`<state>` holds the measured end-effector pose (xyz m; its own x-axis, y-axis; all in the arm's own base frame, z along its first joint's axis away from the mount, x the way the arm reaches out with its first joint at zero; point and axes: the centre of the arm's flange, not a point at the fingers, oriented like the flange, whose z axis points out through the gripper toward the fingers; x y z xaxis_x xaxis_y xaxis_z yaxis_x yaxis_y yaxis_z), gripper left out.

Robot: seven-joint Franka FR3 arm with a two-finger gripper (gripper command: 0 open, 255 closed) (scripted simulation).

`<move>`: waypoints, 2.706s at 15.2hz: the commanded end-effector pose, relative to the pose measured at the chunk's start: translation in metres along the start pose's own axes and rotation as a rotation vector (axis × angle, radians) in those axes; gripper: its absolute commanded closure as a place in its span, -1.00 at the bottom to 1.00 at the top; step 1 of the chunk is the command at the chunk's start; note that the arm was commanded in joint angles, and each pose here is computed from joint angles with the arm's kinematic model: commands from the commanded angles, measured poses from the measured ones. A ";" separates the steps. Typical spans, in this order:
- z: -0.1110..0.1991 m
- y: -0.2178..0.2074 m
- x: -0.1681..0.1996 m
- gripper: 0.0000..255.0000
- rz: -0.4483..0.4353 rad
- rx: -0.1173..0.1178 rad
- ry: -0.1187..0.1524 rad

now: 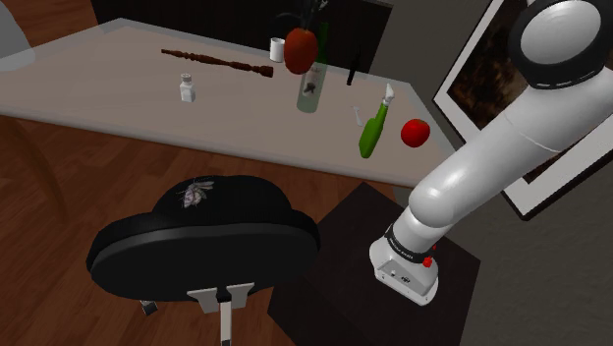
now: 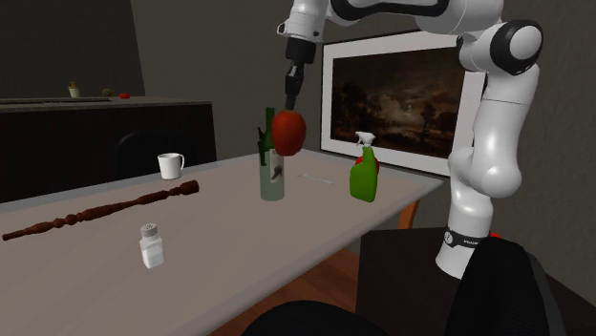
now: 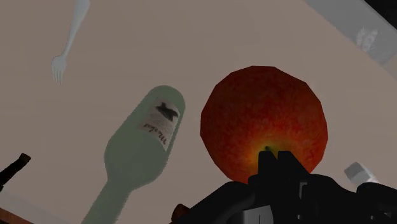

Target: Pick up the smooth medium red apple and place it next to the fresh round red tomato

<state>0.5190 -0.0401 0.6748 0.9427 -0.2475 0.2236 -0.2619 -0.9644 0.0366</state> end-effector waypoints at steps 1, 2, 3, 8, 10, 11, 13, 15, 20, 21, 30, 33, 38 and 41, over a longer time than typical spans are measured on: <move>-0.002 0.025 -0.002 1.00 -0.001 0.000 0.000; -0.001 0.038 -0.004 1.00 -0.001 0.000 0.000; -0.001 0.051 -0.005 1.00 -0.001 0.000 0.000; -0.001 0.116 -0.013 1.00 -0.001 0.000 0.000; -0.001 0.143 -0.016 1.00 -0.001 0.000 0.000; 0.000 0.156 -0.017 1.00 -0.001 0.000 0.000; 0.000 0.182 -0.020 1.00 -0.001 0.000 0.000; 0.000 0.208 -0.023 1.00 -0.001 0.000 0.000; 0.001 0.274 -0.031 1.00 -0.001 0.000 0.000; 0.001 0.287 -0.032 1.00 -0.001 0.000 0.000; 0.002 0.405 -0.046 1.00 -0.001 0.000 0.000; 0.002 0.444 -0.050 1.00 -0.001 0.000 0.000; 0.002 0.510 -0.058 1.00 -0.001 0.000 0.000; 0.013 0.530 -0.063 1.00 -0.001 0.000 0.000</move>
<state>0.3262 -0.5319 0.6725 0.9426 -0.2486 0.2230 -0.2628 -0.9642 0.0357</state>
